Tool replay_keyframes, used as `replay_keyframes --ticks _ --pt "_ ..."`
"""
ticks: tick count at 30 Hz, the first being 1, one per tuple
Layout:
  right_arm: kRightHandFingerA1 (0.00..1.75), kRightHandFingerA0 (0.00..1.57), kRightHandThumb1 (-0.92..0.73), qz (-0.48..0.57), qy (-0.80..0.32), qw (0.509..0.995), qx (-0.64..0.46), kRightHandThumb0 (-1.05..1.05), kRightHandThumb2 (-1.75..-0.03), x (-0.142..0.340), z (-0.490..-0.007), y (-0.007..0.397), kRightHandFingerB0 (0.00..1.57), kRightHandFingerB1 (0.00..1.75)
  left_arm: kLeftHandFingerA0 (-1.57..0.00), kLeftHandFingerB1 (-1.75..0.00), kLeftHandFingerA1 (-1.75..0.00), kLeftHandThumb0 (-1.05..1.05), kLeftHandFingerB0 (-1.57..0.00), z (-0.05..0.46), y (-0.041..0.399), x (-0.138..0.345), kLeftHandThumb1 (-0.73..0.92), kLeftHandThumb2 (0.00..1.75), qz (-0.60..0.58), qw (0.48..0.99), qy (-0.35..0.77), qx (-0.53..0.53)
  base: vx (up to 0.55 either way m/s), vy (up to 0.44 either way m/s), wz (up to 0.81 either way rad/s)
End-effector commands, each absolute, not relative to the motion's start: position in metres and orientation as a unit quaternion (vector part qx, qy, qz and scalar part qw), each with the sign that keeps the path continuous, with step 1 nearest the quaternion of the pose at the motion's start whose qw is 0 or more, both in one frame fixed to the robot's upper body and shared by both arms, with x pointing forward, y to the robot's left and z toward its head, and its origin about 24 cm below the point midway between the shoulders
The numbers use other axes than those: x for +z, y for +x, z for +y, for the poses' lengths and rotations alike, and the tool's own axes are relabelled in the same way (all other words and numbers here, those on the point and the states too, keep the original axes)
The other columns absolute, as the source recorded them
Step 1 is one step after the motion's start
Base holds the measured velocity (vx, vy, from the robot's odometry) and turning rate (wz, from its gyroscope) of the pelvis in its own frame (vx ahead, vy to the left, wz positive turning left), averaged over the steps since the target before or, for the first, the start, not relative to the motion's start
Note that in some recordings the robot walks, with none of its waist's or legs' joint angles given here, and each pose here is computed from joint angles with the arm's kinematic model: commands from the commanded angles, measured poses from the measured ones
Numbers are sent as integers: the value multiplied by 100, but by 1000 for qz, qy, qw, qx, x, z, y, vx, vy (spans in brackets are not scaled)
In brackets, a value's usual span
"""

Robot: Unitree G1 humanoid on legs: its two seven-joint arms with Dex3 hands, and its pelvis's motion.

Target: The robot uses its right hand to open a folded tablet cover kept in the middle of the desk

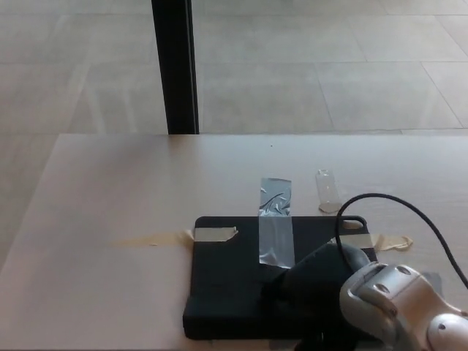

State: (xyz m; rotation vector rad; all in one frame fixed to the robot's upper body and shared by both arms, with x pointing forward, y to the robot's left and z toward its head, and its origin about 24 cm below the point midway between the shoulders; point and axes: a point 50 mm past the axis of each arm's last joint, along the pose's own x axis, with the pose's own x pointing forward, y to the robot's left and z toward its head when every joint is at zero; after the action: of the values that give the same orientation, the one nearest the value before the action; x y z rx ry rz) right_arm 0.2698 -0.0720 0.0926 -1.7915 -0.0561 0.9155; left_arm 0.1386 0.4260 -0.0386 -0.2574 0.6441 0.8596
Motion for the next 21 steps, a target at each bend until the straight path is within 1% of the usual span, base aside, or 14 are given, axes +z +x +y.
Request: replay_keyframes --ticks 1,2,3,5,7,8,9,10,13,17,18,19,20,21 --pt "92 75 -74 99 -733 506 443 -105 -122 77 -94 201 26 55 -66 -61 -82 -77 -37 446 140 -15 75 63 284 852 -124 421 0 0 0" --pt "94 80 -92 87 -735 500 450 -105 -73 80 -96 191 27 43 -70 -61 -84 -76 -37 447 139 -16 75 63 285 850 -127 424 0 0 0" --pt "97 82 -92 91 -725 513 450 -105 -75 80 -98 187 29 43 -68 -61 -83 -75 -36 446 138 -16 76 63 285 851 -128 422 0 0 0" --pt "74 73 -92 114 -706 537 448 -105 -76 80 -106 180 29 42 -68 -60 -82 -76 -38 446 137 -17 75 63 286 852 -123 420 0 0 0" --pt "72 71 -92 120 -702 547 439 -105 -75 81 -110 176 31 43 -68 -61 -83 -76 -38 446 138 -17 75 63 284 850 -129 424 0 0 0" --pt "74 66 -76 128 -695 556 437 -105 -120 80 -112 174 27 52 -68 -61 -83 -76 -38 446 137 -17 75 63 284 849 -129 427 0 0 0" --pt "73 69 -92 132 -691 563 434 -105 -74 80 -114 172 28 42 -68 -61 -83 -76 -38 446 137 -17 76 63 285 849 -128 426 0 0 0" --pt "75 64 -73 134 -691 564 432 -102 -117 80 -115 171 23 51 -67 -60 -83 -76 -38 446 137 -17 76 63 285 849 -128 426 0 0 0" --pt "70 56 -76 149 -680 578 425 -105 -119 77 -121 167 25 52 -67 -61 -82 -76 -37 446 138 -17 76 63 286 849 -126 426 0 0 0" --pt "73 60 -76 175 -657 614 400 -105 -118 66 -132 165 26 52 -68 -61 -82 -77 -39 445 140 -18 75 63 286 849 -128 425 0 0 0" --pt "94 67 -91 180 -647 631 388 -105 -74 61 -135 165 27 42 -69 -62 -85 -77 -38 444 140 -18 75 63 281 851 -135 423 0 0 0" --pt "94 67 -91 180 -646 634 386 -105 -74 61 -135 165 27 42 -69 -62 -85 -77 -38 444 141 -18 75 63 280 851 -137 423 0 0 0" --pt "102 76 -78 182 -643 639 381 -104 -124 60 -136 166 26 52 -70 -63 -84 -77 -39 444 142 -17 74 62 280 850 -137 425 0 0 0" --pt "102 76 -78 185 -638 647 374 -104 -124 58 -138 166 26 52 -70 -63 -84 -77 -39 444 143 -17 74 62 280 848 -138 428 0 0 0"
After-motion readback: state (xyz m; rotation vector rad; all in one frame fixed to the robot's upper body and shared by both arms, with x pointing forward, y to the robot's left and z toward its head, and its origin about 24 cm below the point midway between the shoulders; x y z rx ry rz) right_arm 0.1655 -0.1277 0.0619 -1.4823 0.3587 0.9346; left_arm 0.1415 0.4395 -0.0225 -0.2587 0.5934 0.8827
